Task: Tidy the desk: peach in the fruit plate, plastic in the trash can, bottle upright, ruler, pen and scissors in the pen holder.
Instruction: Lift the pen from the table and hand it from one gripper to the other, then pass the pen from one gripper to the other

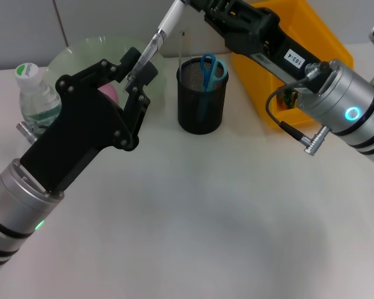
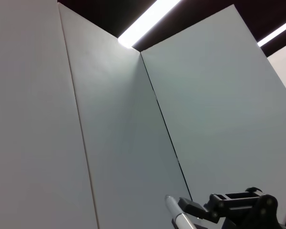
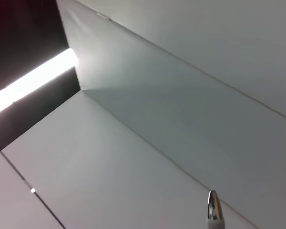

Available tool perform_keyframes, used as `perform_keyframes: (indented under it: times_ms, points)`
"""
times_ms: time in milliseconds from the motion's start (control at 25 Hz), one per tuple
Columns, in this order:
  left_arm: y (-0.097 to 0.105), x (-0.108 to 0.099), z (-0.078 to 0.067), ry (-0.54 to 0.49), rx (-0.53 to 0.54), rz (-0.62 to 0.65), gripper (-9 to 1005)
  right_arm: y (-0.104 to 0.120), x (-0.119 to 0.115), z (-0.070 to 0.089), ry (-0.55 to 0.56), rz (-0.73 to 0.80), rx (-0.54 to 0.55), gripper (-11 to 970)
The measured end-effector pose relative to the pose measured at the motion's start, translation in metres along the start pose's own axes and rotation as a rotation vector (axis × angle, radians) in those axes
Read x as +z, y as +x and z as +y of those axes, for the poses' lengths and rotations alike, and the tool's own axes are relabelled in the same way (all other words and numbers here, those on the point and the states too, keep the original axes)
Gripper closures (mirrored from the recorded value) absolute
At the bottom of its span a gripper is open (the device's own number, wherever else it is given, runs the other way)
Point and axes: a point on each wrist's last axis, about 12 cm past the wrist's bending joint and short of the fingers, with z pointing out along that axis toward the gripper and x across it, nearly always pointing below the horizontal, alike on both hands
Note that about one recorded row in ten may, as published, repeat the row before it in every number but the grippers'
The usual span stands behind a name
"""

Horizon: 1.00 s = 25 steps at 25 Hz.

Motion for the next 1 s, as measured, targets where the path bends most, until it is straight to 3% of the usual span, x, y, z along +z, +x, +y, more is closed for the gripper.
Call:
perform_keyframes:
  times_ms: [560,760,840,880,1000]
  points:
    - [-0.004,-0.001,0.001,-0.021,-0.017,-0.032,848,0.001,-0.004,0.001,0.003,0.019,-0.017,691]
    - [-0.004,-0.002,0.004,-0.031,-0.059,-0.035,846,0.002,-0.013,0.002,0.013,0.009,-0.066,457]
    - [-0.005,-0.004,0.007,-0.03,-0.096,-0.034,845,0.007,-0.029,0.003,0.038,0.001,-0.17,287]
    - [-0.005,-0.004,0.009,-0.028,-0.113,-0.034,844,0.007,-0.029,0.003,0.038,0.001,-0.17,287]
    - [-0.006,-0.007,0.017,-0.02,-0.2,-0.026,843,0.012,-0.046,0.004,0.073,-0.004,-0.314,287]
